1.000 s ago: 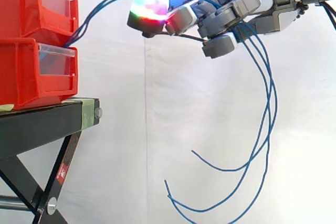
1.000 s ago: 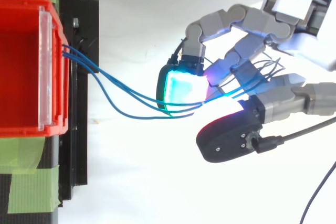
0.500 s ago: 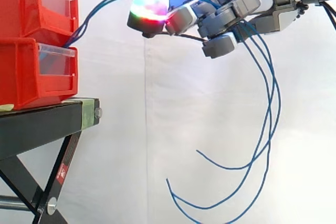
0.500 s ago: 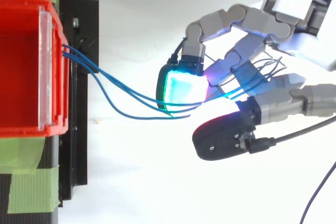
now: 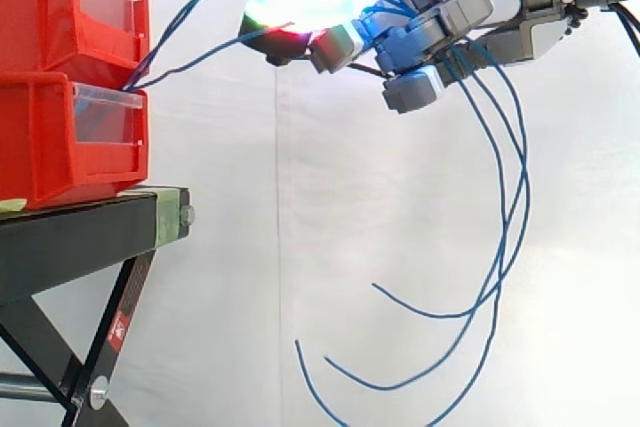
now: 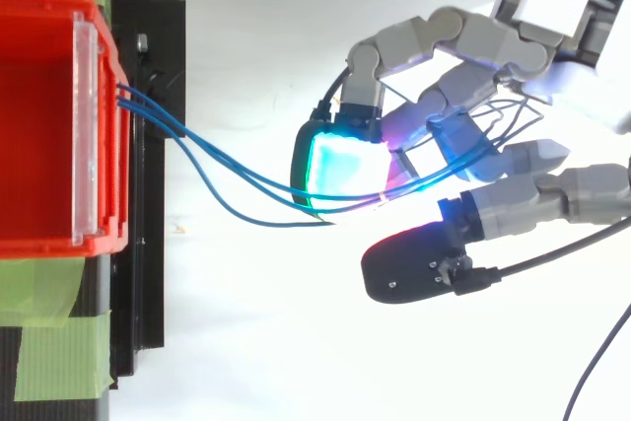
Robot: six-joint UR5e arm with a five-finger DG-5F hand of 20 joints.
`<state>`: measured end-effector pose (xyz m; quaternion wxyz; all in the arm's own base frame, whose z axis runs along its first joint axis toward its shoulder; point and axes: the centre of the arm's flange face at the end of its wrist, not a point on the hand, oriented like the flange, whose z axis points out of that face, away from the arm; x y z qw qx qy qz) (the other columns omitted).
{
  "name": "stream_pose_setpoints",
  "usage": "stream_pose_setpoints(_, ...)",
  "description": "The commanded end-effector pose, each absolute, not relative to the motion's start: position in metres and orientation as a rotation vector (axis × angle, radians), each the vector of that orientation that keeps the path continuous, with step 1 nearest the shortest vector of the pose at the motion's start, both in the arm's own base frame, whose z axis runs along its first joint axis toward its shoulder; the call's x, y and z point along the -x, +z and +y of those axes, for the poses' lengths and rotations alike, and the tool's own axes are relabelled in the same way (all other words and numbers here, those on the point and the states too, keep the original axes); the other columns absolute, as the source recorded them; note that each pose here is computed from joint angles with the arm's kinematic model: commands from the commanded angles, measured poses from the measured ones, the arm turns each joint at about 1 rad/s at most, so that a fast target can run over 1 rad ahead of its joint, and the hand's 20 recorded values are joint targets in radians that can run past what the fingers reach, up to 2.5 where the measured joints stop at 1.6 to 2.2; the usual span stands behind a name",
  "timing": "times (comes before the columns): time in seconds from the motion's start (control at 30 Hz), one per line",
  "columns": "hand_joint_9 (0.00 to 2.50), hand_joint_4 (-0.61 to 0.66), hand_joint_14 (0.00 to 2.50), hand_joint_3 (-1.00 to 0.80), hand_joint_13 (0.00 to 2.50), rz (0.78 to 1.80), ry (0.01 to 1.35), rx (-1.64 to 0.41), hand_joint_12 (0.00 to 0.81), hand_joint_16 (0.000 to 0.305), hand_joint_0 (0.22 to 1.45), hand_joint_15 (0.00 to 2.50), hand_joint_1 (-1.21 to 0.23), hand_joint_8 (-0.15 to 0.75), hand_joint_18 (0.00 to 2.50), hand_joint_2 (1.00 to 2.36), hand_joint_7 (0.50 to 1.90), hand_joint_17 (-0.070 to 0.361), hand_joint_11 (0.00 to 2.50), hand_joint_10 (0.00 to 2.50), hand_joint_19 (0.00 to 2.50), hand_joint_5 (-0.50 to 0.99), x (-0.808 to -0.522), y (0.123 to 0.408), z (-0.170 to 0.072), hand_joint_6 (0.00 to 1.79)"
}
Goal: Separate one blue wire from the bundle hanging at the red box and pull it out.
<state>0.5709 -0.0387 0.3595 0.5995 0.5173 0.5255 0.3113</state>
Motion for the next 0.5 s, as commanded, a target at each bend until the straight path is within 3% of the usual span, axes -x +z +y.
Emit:
stream_pose_setpoints(0.0,0.80,0.22,2.09,-0.36,0.99,1.219,0.721,-1.200,0.343,0.047,0.73,1.13,-0.92,0.326,0.94,1.01,1.08,0.105,1.65,0.01,1.44,-0.26,-0.5709,0.3593,-0.0386,0.84)
stream_pose_setpoints(0.13,0.88,0.26,2.22,-0.44,1.02,1.218,0.722,-1.199,0.351,0.047,0.59,1.03,-0.76,0.342,0.98,1.01,1.08,0.106,1.62,0.01,1.49,-0.26,-0.5711,0.3594,-0.0386,0.83)
stream_pose_setpoints(0.47,0.97,0.27,2.22,-0.42,1.06,1.218,0.722,-1.199,0.344,0.048,0.58,1.02,-0.62,0.354,1.02,1.01,1.08,0.109,1.63,0.01,1.48,-0.24,-0.5706,0.3601,-0.0387,0.83)
